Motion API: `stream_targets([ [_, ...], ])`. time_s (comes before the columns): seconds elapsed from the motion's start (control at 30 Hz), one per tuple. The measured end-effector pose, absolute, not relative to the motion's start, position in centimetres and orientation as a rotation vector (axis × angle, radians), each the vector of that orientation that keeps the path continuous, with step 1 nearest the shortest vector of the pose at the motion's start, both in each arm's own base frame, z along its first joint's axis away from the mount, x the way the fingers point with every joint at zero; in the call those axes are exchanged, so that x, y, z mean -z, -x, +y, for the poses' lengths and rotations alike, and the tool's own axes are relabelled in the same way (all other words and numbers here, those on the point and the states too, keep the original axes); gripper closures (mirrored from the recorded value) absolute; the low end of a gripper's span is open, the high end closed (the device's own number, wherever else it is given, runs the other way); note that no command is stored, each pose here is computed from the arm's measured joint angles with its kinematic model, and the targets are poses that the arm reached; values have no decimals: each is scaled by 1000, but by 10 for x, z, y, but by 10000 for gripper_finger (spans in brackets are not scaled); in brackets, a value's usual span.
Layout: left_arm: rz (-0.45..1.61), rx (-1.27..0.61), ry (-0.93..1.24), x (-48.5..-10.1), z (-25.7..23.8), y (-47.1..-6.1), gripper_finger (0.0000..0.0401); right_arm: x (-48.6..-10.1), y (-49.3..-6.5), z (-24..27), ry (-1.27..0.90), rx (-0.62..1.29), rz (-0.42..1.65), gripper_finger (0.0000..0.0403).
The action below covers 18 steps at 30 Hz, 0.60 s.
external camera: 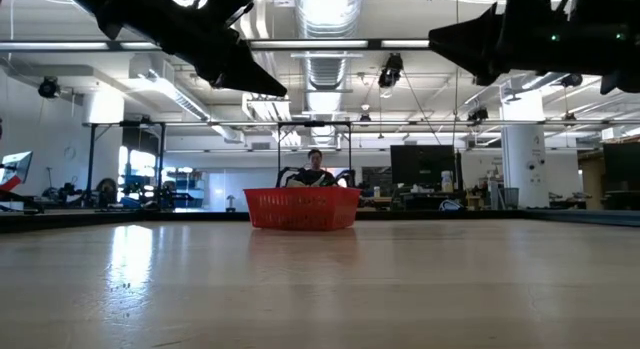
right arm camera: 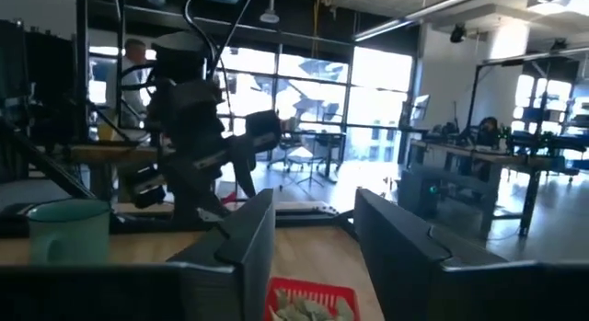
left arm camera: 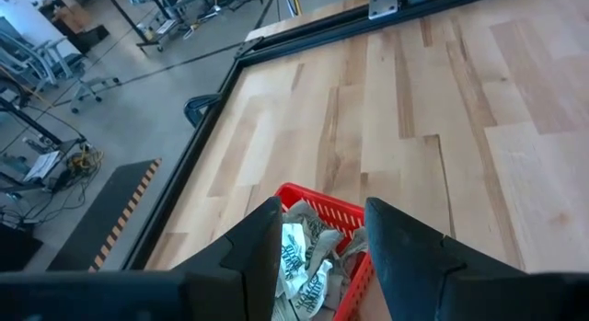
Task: Pick and place items into bin
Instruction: Return to Home Position
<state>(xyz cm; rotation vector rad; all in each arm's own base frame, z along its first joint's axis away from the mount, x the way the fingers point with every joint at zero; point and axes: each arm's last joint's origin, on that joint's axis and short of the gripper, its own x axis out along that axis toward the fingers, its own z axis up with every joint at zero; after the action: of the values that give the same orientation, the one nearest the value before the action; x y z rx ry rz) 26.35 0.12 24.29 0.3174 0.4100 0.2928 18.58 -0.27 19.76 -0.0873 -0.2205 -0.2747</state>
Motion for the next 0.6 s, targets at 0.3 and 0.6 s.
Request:
stream_targets([
  [0.3, 416, -291, -322, -242, 1, -263, 260, -198, -154, -4, 94, 281, -308, 261],
  [0.6, 418, -291, -323, -242, 1, -263, 260, -196, -134, -3, 105, 218, -241, 265],
])
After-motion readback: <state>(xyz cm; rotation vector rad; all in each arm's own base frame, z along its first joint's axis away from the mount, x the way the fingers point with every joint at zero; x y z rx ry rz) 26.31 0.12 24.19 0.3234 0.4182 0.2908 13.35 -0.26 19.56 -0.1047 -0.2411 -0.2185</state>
